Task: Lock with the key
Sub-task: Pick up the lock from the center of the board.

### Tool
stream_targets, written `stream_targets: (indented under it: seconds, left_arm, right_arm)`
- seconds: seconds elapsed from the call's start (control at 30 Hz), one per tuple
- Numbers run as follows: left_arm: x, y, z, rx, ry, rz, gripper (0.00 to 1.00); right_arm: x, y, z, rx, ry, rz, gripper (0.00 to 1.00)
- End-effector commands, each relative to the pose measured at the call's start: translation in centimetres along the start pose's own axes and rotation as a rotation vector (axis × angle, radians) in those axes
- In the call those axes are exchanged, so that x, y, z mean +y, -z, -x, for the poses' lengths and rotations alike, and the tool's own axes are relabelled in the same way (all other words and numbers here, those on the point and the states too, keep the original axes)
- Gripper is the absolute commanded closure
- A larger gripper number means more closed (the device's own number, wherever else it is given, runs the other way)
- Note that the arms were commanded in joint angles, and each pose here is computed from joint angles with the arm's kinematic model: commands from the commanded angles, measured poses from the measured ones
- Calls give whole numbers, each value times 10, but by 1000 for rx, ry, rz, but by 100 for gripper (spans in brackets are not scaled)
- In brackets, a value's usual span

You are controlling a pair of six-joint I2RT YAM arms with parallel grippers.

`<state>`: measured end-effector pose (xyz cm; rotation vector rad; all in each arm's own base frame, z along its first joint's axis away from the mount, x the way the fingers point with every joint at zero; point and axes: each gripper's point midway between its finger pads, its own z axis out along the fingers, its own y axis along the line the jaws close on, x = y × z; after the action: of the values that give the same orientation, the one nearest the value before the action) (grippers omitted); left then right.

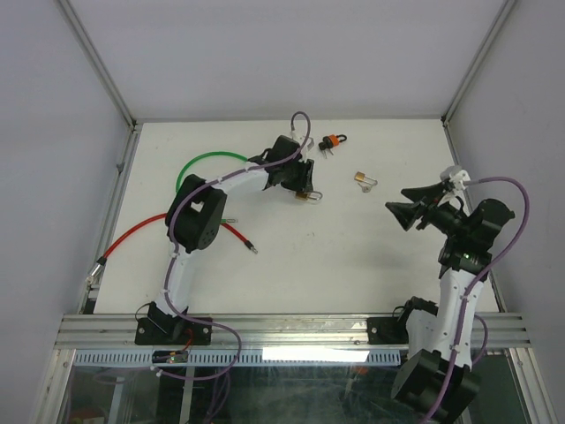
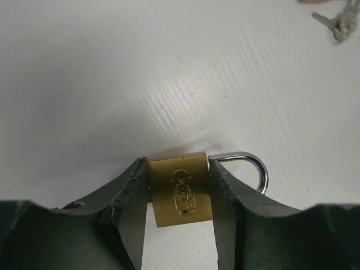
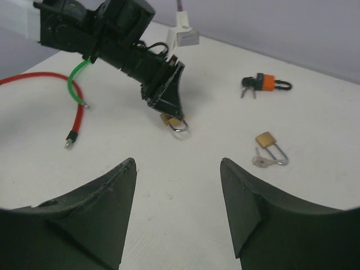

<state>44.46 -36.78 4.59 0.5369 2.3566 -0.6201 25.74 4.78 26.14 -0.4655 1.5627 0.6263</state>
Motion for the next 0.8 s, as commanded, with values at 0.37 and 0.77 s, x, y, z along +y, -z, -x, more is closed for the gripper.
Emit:
stream_targets:
  seconds: [0.37,0.77]
  left_arm:
    - [-100,70,6,-9,83,-522,100]
    - [-111,72,-30,114,133,-634,100]
  right_arm:
    - [89,-61,-79,146,640,689,29]
    - [95,-94,-140,282,813,782,37]
